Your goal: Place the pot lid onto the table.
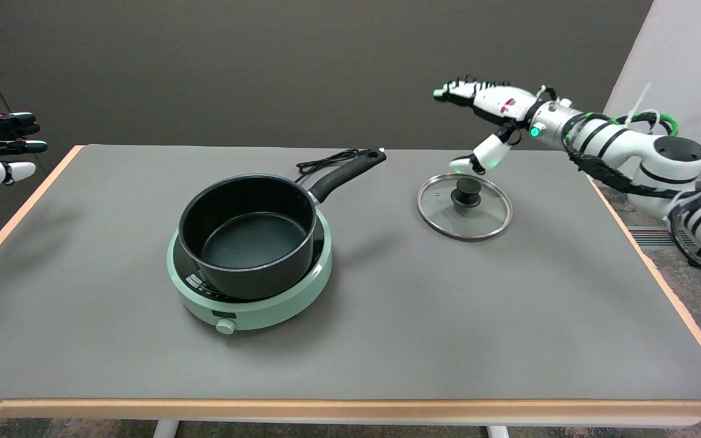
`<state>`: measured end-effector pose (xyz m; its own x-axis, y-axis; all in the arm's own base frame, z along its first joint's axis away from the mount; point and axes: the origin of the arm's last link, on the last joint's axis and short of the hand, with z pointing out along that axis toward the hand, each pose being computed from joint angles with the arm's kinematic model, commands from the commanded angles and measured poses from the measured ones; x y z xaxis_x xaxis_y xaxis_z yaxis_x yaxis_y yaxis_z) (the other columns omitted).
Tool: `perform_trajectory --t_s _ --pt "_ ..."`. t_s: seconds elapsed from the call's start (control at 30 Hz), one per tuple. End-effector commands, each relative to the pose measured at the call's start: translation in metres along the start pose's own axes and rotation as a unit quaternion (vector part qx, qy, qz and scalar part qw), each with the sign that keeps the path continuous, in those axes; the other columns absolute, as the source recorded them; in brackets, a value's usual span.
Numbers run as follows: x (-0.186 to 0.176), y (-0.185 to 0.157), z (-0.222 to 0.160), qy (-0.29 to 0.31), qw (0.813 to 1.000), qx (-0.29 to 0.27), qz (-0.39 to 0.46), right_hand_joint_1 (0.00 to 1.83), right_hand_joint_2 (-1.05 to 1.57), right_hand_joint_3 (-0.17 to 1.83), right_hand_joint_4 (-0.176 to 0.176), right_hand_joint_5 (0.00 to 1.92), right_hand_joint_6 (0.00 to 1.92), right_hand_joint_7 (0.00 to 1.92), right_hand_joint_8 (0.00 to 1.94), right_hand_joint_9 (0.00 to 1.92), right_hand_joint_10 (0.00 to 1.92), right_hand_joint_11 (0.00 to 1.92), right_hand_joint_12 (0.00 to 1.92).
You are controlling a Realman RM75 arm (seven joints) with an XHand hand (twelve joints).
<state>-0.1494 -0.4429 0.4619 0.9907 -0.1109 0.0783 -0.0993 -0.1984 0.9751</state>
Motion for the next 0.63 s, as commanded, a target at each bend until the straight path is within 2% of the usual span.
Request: perform_trajectory --t_s 0.03,0.27,0.63 --pt "0.068 -0.050 -0.090 0.180 0.982 0.062 0.004 0.79 0.33 0.85 -0.016 0.09 0.19 0.04 0.12 0.00 0.08 0.04 0.49" --pt "0.087 -0.057 -0.132 0.249 0.964 0.086 0.044 0.78 0.33 0.85 -0.021 0.09 0.19 0.04 0.12 0.00 0.07 0.03 0.45" --pt "0.098 -0.097 -0.145 0.288 0.949 0.098 -0.084 0.76 0.36 0.83 -0.051 0.08 0.16 0.00 0.11 0.00 0.00 0.00 0.34"
